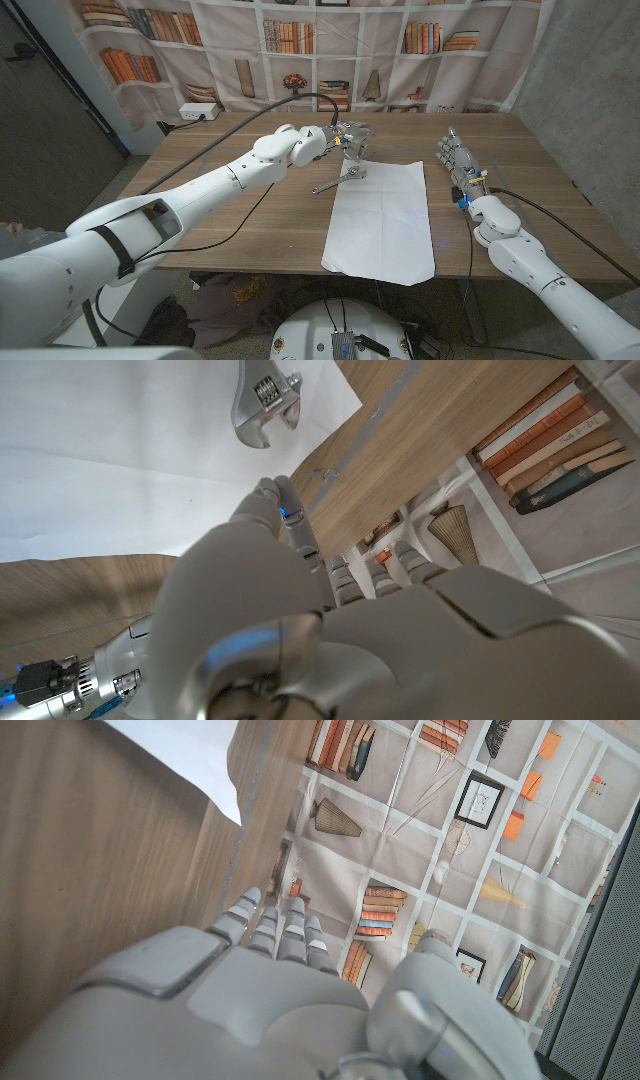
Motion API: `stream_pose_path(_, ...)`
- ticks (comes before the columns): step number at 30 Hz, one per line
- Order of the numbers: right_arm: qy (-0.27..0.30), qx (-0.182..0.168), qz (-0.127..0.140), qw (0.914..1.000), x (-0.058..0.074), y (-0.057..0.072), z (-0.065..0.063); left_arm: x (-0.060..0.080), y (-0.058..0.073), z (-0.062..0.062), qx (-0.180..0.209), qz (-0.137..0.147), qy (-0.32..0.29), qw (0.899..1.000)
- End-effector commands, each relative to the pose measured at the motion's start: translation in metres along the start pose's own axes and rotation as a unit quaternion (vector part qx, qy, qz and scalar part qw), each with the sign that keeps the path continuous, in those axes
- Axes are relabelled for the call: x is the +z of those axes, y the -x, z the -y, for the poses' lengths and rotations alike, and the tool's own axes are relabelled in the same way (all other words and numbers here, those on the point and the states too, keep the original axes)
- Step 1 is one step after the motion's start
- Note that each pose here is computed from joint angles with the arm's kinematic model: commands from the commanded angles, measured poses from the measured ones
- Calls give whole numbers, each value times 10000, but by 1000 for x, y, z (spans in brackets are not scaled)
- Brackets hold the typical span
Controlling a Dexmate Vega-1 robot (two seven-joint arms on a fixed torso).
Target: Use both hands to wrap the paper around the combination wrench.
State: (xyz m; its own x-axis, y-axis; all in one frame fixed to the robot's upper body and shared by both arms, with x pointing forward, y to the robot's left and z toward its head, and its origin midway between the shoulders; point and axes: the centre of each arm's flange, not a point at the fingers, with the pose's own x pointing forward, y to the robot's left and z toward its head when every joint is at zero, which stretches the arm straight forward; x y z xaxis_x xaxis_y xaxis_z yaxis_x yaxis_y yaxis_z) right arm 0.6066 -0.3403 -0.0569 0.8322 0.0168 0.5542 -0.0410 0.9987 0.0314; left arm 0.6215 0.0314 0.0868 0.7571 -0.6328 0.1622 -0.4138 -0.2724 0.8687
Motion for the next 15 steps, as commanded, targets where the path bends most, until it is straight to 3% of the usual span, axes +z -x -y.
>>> stream_pose_path(1,9,25,2,10000,3,0,1,-8,14,0,149,-184,103,9997)
stream_pose_path(15,3,154,-56,9999,-1,-5,-3,-22,34,13,484,-419,793,9948)
